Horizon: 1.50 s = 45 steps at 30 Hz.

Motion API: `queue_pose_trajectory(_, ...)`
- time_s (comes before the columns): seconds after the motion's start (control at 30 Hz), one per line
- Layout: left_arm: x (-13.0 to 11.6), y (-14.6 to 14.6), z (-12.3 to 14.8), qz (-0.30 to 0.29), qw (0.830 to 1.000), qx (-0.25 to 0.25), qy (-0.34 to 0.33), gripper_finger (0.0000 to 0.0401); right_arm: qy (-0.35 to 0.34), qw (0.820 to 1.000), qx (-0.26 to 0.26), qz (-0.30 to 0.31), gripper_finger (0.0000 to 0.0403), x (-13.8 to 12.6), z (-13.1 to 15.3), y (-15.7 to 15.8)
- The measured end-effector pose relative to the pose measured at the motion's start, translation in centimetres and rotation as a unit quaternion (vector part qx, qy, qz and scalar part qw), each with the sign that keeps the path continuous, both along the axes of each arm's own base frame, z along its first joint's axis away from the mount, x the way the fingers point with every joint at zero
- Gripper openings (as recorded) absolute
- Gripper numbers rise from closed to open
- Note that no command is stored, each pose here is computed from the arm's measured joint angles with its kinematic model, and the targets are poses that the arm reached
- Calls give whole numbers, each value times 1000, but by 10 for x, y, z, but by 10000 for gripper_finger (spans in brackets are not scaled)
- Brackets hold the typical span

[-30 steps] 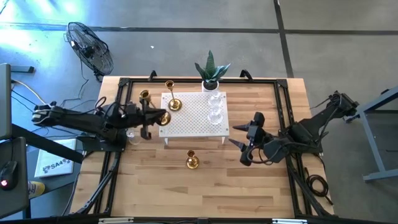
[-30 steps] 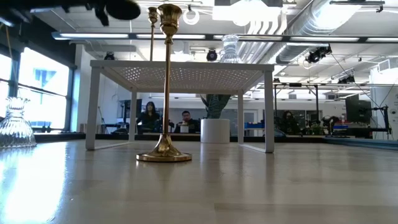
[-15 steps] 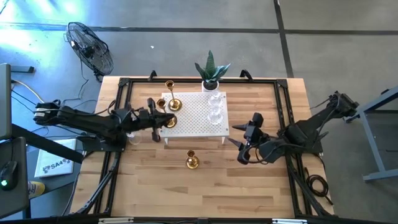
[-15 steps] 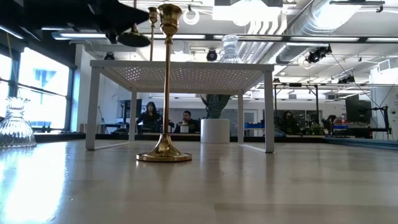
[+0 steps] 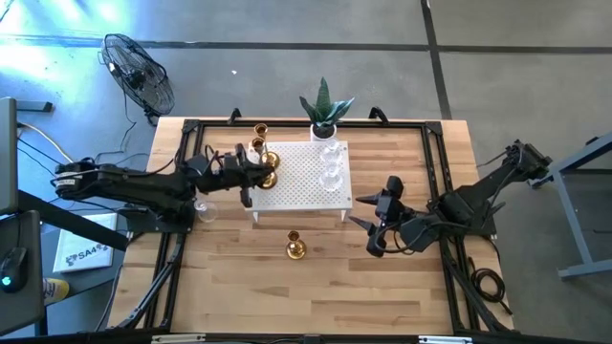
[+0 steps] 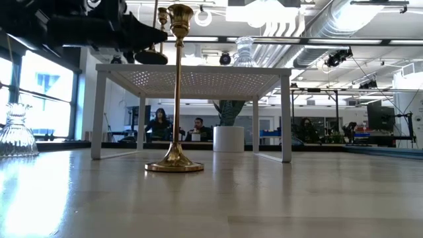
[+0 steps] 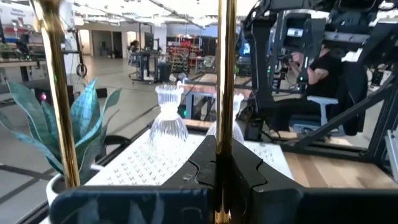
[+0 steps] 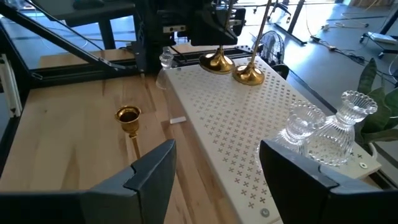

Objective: Pick & Place candle stick holders
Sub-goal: Put the top gold candle holder on the shelf aligned with the other gold candle holder

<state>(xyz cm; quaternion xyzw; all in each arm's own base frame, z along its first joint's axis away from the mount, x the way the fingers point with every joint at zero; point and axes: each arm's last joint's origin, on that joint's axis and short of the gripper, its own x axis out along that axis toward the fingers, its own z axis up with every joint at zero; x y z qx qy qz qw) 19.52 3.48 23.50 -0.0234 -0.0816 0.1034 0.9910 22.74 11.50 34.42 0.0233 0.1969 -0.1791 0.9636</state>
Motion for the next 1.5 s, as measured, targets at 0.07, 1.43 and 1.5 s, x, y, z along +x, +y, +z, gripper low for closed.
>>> queue_pose_trajectory(0.07,1,0,-2,0,1000,-1,7,4,0,1000,-1,0,224,0,0,0)
queue_pose_trajectory(1.43,12,1,-22,-14,997,3,69,4,7,1000,0,7,225,0,-1,0)
queue_pose_trajectory(1.5,12,1,-22,-13,997,9,72,4,10,1000,-1,7,224,-1,-1,0)
